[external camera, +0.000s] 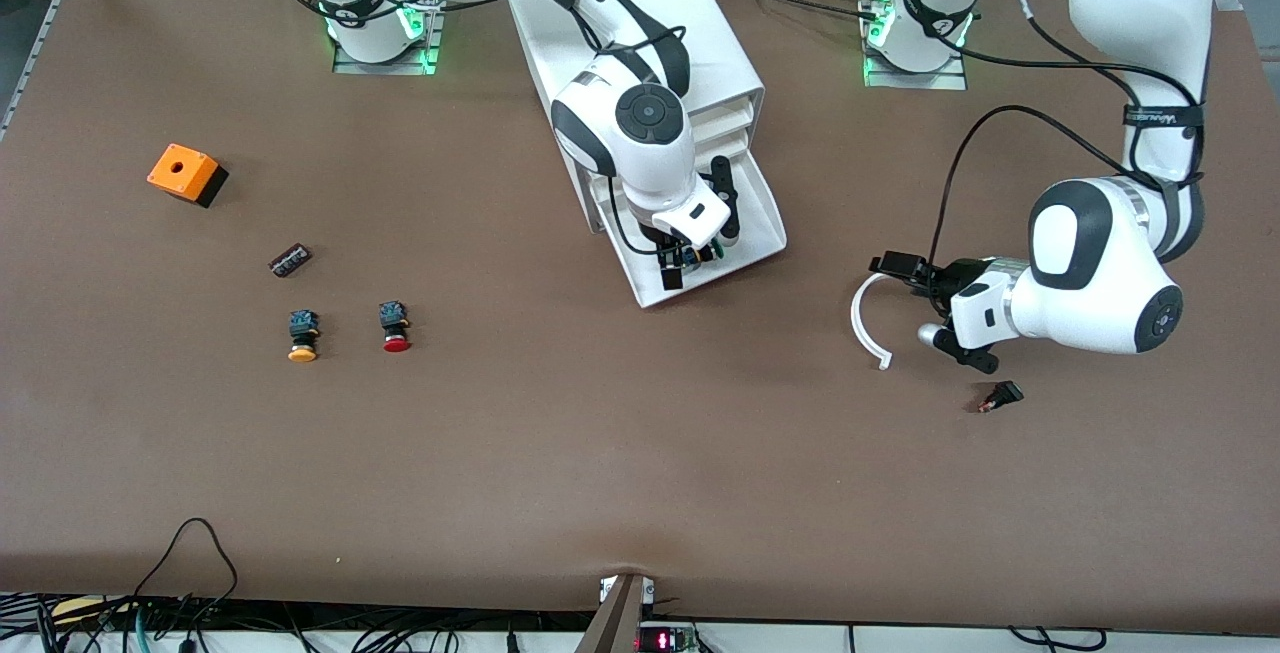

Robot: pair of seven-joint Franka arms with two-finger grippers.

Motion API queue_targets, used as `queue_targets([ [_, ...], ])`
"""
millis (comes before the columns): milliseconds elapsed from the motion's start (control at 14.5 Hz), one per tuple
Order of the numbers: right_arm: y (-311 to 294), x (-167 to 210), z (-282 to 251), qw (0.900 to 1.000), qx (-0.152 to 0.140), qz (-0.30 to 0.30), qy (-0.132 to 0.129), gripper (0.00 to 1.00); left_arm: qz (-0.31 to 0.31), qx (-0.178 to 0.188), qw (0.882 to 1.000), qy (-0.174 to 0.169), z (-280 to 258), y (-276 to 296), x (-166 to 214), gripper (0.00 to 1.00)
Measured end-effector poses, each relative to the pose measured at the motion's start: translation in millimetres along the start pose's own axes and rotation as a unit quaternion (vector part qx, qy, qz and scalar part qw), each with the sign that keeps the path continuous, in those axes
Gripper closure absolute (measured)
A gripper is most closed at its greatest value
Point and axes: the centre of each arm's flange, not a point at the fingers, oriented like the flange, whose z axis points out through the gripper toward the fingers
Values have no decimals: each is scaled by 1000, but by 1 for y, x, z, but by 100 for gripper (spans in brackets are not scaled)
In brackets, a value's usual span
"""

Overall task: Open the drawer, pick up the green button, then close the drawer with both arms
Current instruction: 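Grasp the green button with the right gripper while the left gripper releases, then lift the green button out of the drawer with the right gripper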

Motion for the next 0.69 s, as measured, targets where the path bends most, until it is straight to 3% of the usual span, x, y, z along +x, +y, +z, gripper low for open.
queue_targets([
  [138, -2, 2, 3, 1000, 0, -2, 1, 0, -11, 65, 998, -14, -14, -8, -4, 0],
  [414, -8, 10, 7, 1000, -4, -8, 6, 0, -27, 142, 989, -22, -55, -5, -22, 0],
  [691, -15, 17, 18, 1000, -4, -15, 6, 0, -34, 158, 987, -6, -87, 18, -36, 0],
])
